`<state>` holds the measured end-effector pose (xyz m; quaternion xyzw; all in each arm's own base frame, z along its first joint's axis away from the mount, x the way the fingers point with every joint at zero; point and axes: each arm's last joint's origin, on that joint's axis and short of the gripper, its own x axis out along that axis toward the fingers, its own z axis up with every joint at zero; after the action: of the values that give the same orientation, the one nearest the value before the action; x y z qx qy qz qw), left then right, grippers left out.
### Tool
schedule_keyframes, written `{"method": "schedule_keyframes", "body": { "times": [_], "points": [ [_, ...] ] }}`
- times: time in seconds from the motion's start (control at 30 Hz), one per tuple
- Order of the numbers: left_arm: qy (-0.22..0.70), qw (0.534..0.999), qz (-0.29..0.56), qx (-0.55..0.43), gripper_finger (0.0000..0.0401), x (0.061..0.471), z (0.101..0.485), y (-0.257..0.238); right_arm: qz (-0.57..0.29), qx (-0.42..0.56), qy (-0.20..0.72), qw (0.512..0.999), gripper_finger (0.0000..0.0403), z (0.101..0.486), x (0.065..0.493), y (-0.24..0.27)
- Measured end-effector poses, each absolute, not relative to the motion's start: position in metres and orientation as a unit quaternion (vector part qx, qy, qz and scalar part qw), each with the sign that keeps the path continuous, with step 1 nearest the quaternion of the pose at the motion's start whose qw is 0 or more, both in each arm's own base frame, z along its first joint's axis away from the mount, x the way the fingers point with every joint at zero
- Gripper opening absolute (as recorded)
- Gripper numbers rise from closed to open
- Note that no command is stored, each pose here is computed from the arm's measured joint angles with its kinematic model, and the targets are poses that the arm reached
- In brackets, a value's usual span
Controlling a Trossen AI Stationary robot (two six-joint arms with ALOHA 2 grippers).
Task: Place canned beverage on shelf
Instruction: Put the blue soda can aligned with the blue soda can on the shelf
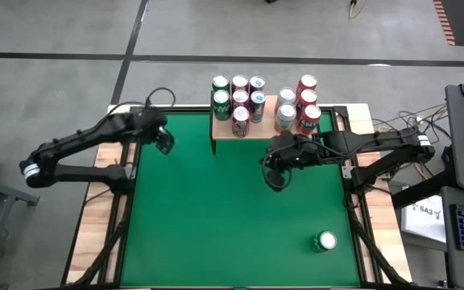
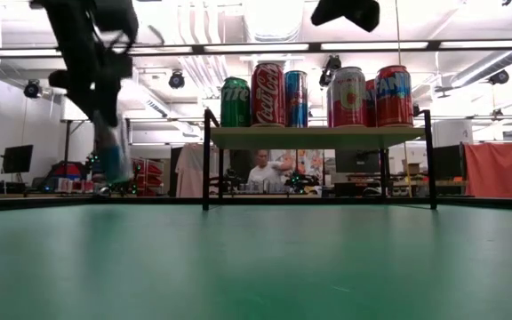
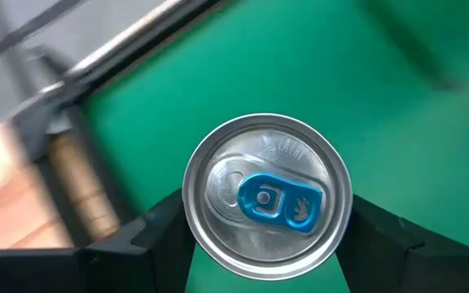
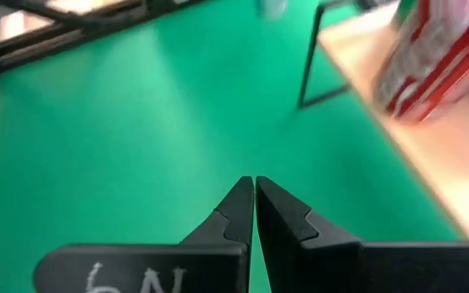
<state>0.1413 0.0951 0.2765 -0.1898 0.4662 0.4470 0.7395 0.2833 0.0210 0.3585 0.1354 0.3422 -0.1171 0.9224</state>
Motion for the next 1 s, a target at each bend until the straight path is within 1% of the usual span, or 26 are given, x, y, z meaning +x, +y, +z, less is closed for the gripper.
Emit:
{"method": "schedule_keyframes", "body": {
  "times": [0.17,0.3,0.4,0.53,0.7,0.83,0.9,1.0],
  "points": [
    [0.415,0.809,0.361,-0.207,0.0224,0.155,0.288,0.057,-0.110,0.082,0.314,0.939,0.0009,0.355,0.301,0.022],
    [0.376,0.835,0.298,-0.269,0.0226,0.166,0.293,0.031,-0.095,0.047,0.299,0.948,0.0009,0.345,0.321,0.024],
    [0.347,0.839,0.264,-0.325,0.0226,0.173,0.297,0.015,-0.085,0.018,0.298,0.951,0.0009,0.335,0.335,0.025],
    [0.327,0.832,0.245,-0.375,0.0227,0.177,0.299,-0.002,-0.079,-0.003,0.296,0.952,0.0009,0.320,0.354,0.027],
    [0.320,0.832,0.225,-0.393,0.0227,0.187,0.297,-0.021,-0.067,-0.033,0.309,0.948,0.0014,0.297,0.373,0.029],
    [0.327,0.835,0.216,-0.386,0.0227,0.199,0.294,-0.033,-0.045,-0.029,0.323,0.945,0.0044,0.283,0.385,0.032],
    [0.334,0.835,0.218,-0.379,0.0227,0.205,0.293,-0.037,-0.038,-0.023,0.326,0.944,0.0070,0.280,0.390,0.034],
    [0.336,0.839,0.222,-0.366,0.0227,0.215,0.294,-0.040,-0.035,-0.015,0.326,0.945,0.0122,0.279,0.398,0.037]
  ]
}}
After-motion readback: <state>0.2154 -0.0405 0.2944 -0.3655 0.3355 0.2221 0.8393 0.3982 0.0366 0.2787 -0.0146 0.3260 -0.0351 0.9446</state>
